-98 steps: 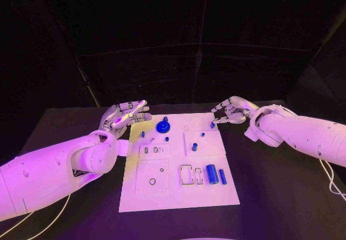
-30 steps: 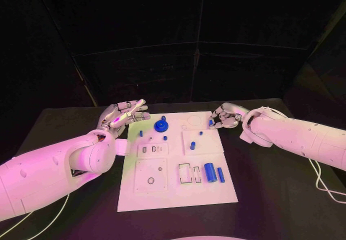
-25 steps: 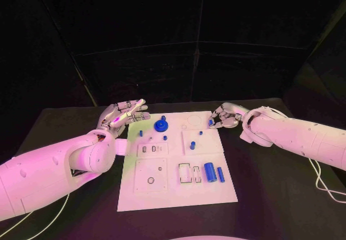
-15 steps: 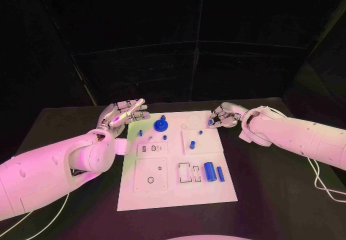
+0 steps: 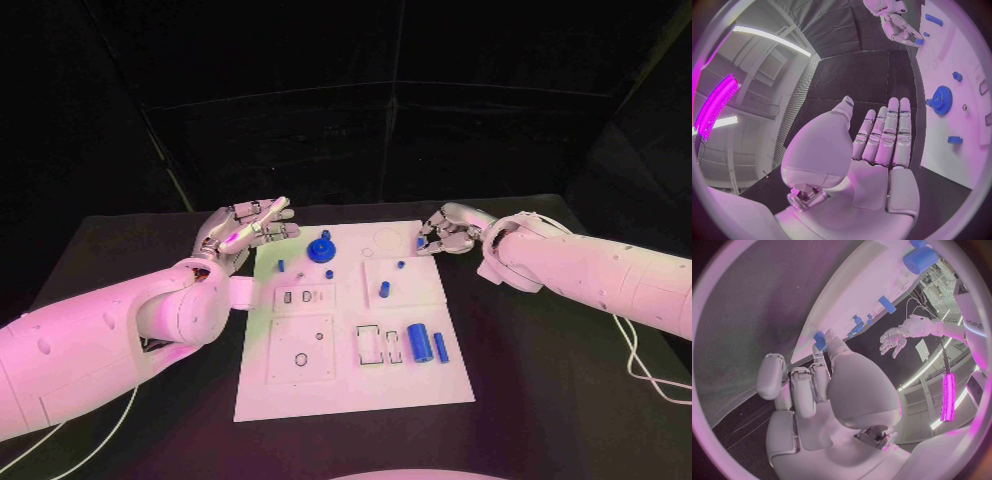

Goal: Assemble the parts on the task board

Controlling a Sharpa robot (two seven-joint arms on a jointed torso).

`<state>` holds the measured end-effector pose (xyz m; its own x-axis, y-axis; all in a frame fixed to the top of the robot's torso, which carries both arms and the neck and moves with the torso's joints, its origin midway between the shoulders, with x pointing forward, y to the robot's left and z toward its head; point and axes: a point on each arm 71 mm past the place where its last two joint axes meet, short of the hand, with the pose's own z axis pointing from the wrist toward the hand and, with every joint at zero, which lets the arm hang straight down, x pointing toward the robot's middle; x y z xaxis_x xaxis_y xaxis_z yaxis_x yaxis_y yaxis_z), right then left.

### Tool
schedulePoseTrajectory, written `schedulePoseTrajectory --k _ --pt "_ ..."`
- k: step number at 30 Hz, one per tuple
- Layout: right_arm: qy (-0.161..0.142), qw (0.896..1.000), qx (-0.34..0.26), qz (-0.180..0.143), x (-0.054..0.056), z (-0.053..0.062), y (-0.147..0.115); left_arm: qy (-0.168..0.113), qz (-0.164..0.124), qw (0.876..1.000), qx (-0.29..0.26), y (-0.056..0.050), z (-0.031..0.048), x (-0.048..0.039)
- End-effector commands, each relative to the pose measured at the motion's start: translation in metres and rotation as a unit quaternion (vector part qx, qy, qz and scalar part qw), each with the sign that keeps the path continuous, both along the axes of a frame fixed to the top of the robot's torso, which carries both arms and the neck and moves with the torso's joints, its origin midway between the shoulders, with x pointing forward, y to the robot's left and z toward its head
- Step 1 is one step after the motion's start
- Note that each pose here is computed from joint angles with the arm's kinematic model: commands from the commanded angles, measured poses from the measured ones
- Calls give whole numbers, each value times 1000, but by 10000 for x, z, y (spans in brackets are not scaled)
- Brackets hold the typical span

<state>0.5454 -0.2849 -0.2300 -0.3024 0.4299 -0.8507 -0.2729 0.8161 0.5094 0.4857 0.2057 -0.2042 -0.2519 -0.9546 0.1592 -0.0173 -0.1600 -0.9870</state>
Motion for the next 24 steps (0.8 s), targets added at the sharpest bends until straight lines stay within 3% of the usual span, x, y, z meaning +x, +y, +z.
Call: schedulePoseTrajectory --k 1,11,17,24 --pt "-22 1000 8 -12 -8 48 -2 -5 -6 1000 -1 -8 18 -4" --pt "-26 999 29 -30 -183 165 126 -5 -3 1000 0 22 22 -11" --pt "-32 999 34 -27 -328 288 409 -5 -1 1000 1 42 22 -7" --pt "-34 999 35 0 -510 385 921 -5 0 1000 2 52 17 5"
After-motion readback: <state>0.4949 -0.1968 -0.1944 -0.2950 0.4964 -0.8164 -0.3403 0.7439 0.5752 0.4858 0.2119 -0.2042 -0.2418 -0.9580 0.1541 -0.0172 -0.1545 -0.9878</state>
